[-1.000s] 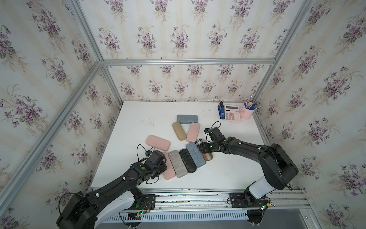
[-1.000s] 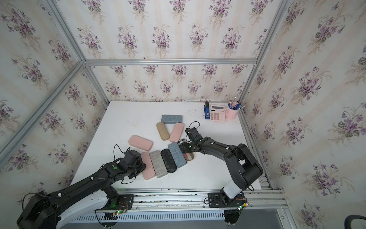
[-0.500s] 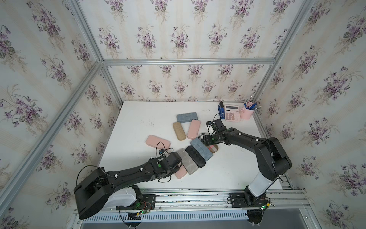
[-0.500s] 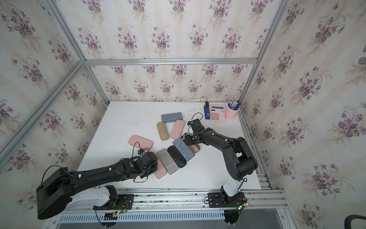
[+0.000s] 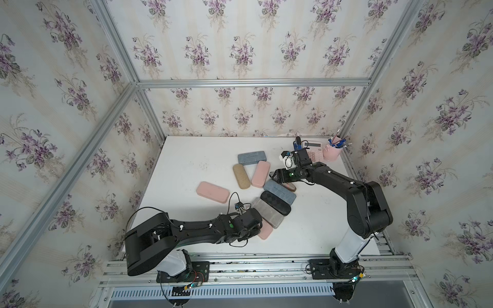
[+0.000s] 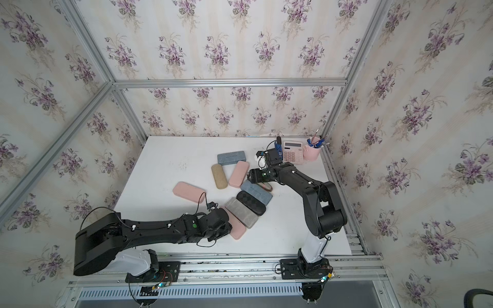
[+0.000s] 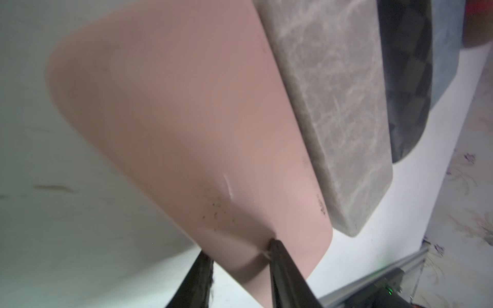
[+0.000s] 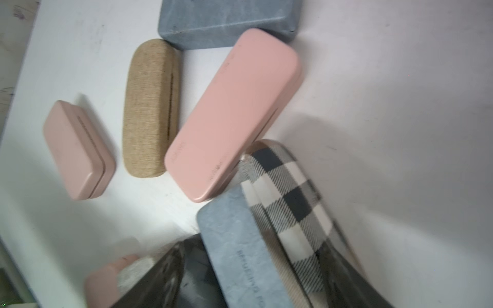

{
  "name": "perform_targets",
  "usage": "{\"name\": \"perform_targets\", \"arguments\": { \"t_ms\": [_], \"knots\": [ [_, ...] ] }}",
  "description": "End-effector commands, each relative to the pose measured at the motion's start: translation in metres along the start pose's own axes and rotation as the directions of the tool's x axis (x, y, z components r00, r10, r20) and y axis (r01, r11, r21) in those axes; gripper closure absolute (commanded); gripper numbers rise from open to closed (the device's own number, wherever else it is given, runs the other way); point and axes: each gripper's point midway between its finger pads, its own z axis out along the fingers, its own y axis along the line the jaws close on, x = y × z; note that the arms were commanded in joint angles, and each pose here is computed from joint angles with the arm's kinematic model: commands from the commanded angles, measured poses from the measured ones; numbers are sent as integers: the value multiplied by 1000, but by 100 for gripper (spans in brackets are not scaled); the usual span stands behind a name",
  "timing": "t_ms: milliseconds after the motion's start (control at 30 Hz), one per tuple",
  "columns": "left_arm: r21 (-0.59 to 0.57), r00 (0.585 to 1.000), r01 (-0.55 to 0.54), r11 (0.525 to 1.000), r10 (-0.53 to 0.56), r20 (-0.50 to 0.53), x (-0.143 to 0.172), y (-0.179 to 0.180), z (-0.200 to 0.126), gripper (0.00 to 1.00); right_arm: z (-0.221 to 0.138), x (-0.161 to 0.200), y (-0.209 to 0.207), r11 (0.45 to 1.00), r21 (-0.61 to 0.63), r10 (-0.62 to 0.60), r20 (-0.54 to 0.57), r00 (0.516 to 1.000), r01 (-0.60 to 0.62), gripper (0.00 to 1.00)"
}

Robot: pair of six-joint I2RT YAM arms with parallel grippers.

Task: Close the glasses case
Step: Move the glasses case to the center of the board.

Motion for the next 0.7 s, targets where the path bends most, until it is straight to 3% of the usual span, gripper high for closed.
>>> {"name": "perform_targets", "arguments": {
  "t_ms": [0, 100, 267, 667],
  "knots": [
    [-8, 992, -30, 1000, 29, -124, 26, 2, 7, 63, -1, 10, 9, 995, -89, 34, -60, 998, -39, 19],
    [16, 989, -38, 999, 40, -146, 33, -11, 15, 63, -6, 7, 2, 996, -64, 52, -53, 997, -55, 12],
    [38, 983, -66, 997, 72, -169, 43, -33, 26, 62, -33, -3, -4, 996, -19, 83, 26, 996, -83, 11],
    [80, 976, -122, 989, 134, -173, 44, -83, 54, 62, -66, 52, -33, 972, 143, 170, 127, 977, -187, 11]
  ]
}}
